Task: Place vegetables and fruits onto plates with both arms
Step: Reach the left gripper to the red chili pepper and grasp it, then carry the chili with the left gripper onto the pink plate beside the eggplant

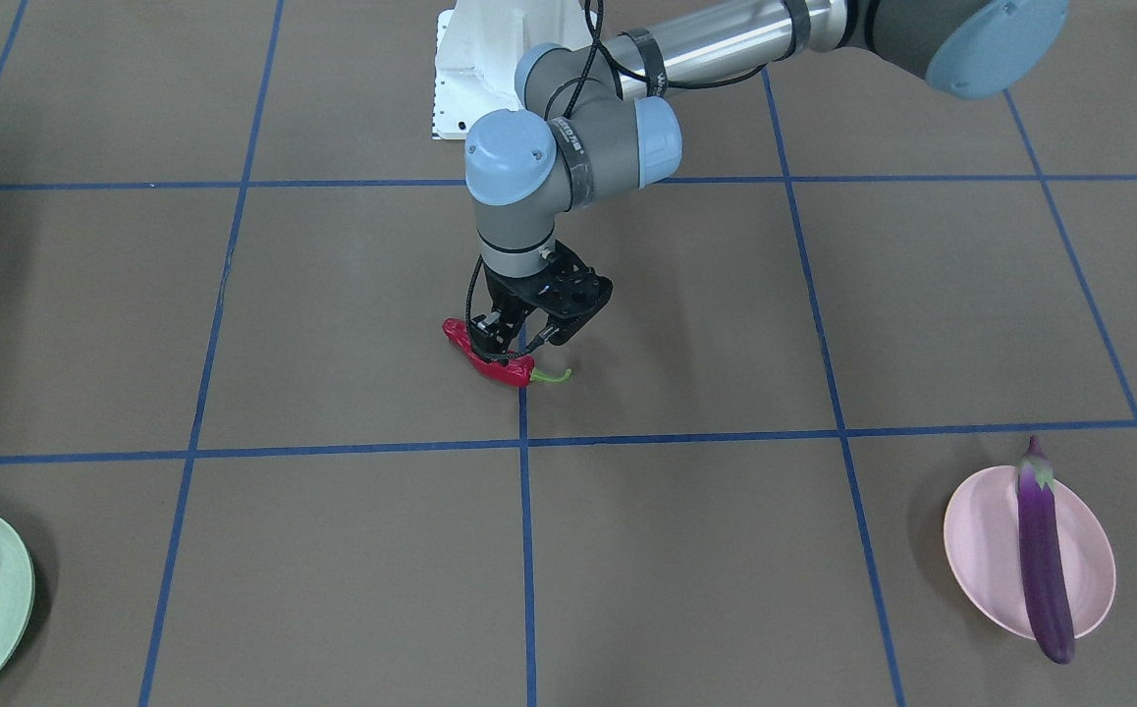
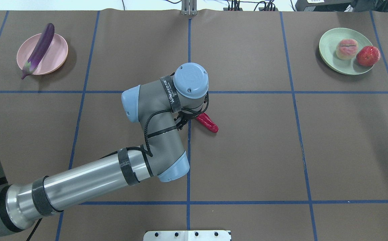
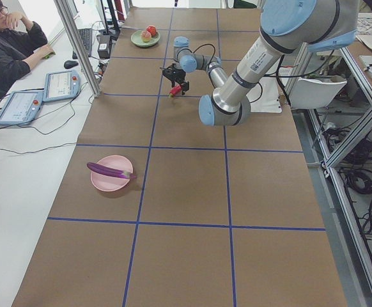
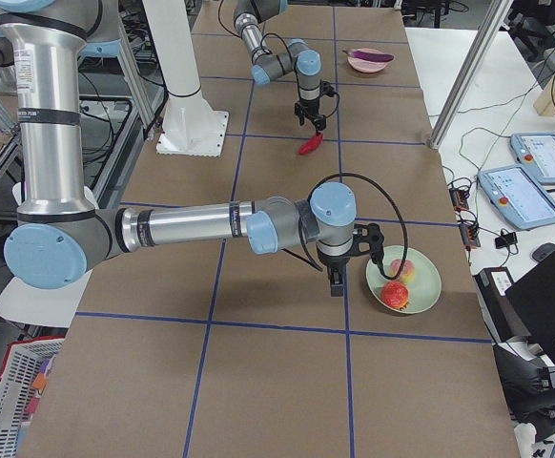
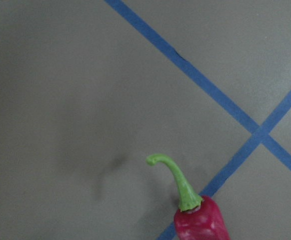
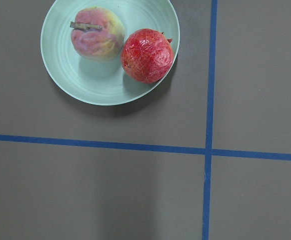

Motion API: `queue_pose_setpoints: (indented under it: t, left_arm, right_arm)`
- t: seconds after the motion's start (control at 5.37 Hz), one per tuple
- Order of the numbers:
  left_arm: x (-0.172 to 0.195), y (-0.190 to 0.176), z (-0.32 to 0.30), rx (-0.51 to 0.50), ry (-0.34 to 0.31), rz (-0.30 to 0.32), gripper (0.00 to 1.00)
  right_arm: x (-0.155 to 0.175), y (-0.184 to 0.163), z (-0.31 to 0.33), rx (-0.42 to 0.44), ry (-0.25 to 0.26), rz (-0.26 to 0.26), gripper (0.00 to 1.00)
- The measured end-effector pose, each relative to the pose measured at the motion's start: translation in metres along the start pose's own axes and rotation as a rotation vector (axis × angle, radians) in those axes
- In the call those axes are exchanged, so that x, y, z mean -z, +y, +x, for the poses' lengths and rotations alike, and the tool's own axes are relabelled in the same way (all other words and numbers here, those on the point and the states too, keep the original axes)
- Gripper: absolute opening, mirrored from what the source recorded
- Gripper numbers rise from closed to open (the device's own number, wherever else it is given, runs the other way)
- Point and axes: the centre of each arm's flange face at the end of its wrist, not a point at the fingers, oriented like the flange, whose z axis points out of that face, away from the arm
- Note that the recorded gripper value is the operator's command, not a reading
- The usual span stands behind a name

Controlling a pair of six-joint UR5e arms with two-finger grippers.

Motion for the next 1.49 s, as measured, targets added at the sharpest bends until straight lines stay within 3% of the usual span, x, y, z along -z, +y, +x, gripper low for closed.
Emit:
queue_pose_setpoints:
  t: [0.19,0.37,0.56,1.12,1.3,1.49]
  left_arm:
    - [-0.005,0.003,0.006,0.008,0.016,0.016,1.0]
    - [-0.014,0.004,0.016,0.007,0.039,0.029,0.67]
    - [-0.02,0.006,0.026,0.002,0.05,0.03,0.01]
    - [-0.008,-0.004,0.036,-0.086,0.062,0.038,0.0]
    - [0.016,-0.028,0.043,-0.18,0.052,0.051,0.0]
    - [0.044,-0.076,0.048,-0.303,0.016,0.057,0.0]
  right_arm:
    - [0.0,-0.001,-0.001,0.001,0.0,0.001,1.0]
    - [0.001,-0.001,-0.001,0.003,0.0,0.003,1.0]
    - [0.002,-0.002,-0.002,0.005,0.001,0.005,1.0]
    - [0.002,-0.002,-0.003,0.005,0.0,0.005,1.0]
    - [0.002,-0.002,-0.002,0.004,0.002,0.005,1.0]
    - [0.002,-0.002,-0.002,0.003,0.002,0.005,1.0]
